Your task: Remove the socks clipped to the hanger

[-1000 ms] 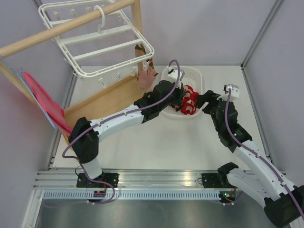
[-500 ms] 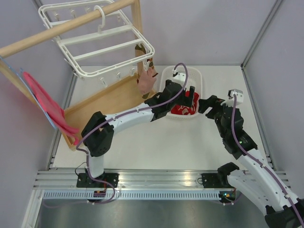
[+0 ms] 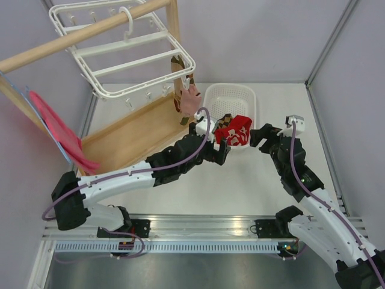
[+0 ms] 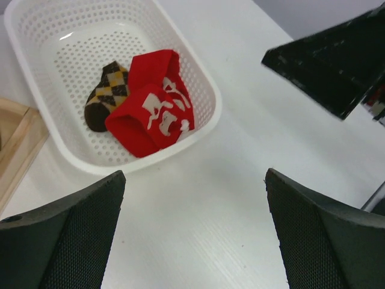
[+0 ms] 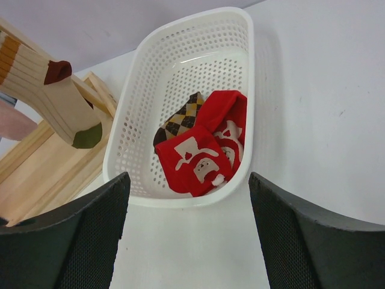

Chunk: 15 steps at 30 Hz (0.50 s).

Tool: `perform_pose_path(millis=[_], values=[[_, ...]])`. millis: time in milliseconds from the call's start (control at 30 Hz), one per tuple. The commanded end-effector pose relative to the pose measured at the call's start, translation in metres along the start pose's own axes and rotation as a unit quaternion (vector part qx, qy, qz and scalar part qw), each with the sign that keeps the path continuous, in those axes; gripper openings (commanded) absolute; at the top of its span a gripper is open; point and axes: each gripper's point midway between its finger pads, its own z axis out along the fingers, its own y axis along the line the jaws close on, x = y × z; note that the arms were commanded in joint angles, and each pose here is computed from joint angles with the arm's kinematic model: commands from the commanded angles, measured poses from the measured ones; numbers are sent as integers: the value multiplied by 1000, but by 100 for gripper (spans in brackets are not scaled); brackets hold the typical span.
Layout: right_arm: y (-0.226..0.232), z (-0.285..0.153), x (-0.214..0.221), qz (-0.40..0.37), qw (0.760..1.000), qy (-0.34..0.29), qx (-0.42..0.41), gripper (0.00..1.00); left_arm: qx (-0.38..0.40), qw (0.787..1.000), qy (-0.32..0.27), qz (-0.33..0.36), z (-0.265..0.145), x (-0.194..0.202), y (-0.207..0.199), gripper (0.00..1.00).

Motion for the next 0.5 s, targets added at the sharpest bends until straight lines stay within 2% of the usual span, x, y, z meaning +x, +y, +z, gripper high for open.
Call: perform_pose_path(millis=[0, 33, 200, 367, 400, 467], values=[[4, 2, 1, 5, 1000, -2, -11, 84, -65, 998, -23, -5, -24, 1, 33, 100], [4, 3, 2, 6, 1000, 0, -14, 84, -84, 996, -21, -3, -28, 10, 44, 100], [15, 4, 3, 21, 999, 3, -38, 84, -181, 982, -55, -9, -45, -2, 88, 100], [26, 7, 6, 33, 997, 12, -62, 84, -193, 978, -85, 3, -36, -13, 112, 100], [28, 8, 7, 36, 997, 14, -67, 83, -193, 974, -120, 6, -35, -30, 120, 100], [33, 8, 11, 41, 996, 22, -79, 83, -193, 973, -124, 22, -32, -22, 131, 100]])
